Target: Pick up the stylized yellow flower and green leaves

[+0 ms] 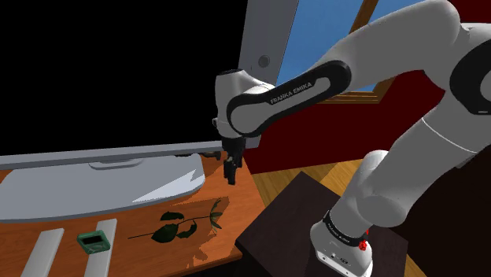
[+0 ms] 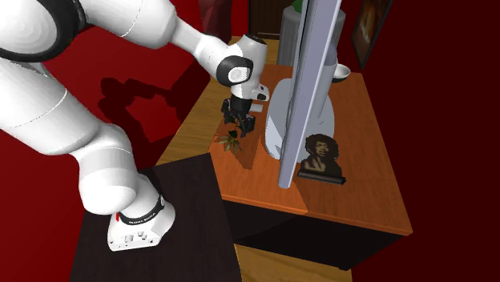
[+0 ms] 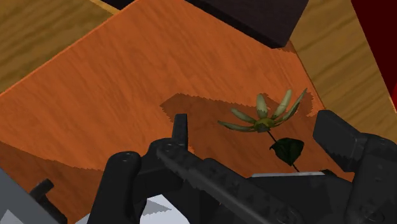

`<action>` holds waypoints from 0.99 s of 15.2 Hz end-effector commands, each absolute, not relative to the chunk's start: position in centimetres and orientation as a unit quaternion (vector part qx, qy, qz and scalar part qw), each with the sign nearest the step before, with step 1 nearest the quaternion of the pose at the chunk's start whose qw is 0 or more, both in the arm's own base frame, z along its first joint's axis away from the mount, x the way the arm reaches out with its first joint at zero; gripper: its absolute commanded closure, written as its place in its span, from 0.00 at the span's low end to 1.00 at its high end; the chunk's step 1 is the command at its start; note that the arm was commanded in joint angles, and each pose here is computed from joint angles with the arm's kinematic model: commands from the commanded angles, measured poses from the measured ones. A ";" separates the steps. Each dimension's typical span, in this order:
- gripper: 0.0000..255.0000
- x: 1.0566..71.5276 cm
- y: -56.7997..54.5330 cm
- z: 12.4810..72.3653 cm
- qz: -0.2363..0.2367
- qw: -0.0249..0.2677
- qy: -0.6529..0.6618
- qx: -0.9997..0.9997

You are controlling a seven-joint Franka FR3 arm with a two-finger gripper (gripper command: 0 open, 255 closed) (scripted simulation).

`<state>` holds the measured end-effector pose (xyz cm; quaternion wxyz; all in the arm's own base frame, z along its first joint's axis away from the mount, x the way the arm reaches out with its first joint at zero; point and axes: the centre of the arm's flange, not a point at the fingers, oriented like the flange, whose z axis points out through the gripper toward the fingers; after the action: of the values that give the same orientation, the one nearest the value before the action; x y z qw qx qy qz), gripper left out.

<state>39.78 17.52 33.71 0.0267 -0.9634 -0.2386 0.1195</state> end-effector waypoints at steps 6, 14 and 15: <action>0.00 41.8 24.4 28.0 0.112 0.040 -0.306 -0.944; 0.00 43.0 32.5 21.7 0.104 0.055 -0.381 -0.917; 0.00 43.1 33.6 21.0 0.103 0.057 -0.390 -0.913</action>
<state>43.19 32.29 21.90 0.0551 -0.9170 -0.3809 0.1045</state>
